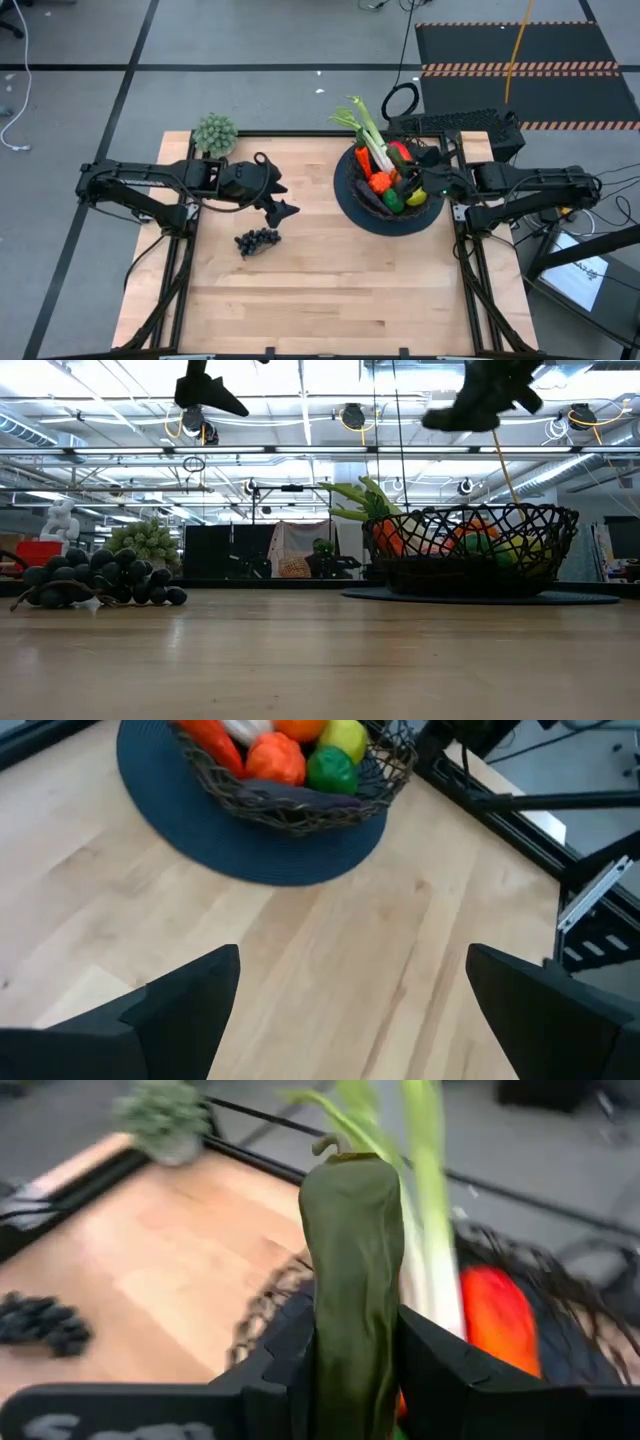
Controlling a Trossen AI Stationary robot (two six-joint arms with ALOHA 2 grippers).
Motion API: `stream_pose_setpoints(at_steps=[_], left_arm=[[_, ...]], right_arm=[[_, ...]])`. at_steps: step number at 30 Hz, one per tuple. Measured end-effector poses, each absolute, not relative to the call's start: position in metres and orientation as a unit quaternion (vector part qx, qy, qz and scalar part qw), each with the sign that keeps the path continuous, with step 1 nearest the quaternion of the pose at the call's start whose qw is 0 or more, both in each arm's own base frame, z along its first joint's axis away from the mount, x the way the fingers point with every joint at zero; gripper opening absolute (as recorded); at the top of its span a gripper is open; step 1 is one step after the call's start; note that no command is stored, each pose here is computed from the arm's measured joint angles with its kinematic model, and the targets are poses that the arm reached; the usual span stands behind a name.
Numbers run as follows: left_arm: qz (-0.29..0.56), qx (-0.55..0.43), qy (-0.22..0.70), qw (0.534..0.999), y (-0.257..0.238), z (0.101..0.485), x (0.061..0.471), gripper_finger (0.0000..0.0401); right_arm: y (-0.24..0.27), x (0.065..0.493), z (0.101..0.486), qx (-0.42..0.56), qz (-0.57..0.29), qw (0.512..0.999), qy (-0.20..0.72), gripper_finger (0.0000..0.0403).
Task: Build produce basket
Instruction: Put the green pepper into the black woven basket
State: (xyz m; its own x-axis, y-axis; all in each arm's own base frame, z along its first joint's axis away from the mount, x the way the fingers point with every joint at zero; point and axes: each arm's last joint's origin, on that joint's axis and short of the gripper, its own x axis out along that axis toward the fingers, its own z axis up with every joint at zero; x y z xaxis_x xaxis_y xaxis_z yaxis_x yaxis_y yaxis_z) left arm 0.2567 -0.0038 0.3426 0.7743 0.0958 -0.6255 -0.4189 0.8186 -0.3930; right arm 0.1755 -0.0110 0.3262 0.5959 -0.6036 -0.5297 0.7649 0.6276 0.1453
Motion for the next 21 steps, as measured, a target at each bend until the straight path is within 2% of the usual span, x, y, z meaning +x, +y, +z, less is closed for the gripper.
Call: stream_pose_setpoints(at_steps=[9,21], left_arm=[[0.174,-0.263,0.296,0.902,0.002,0.341,0.259,0.0388],[0.189,-0.27,0.292,0.898,0.01,0.341,0.259,0.0388]], right_arm=[[-0.028,0.155,0.302,0.297,-0.513,0.771,0.233,0.0112],[-0.043,0.14,0.242,0.454,-0.622,0.627,0.12,0.0112]])
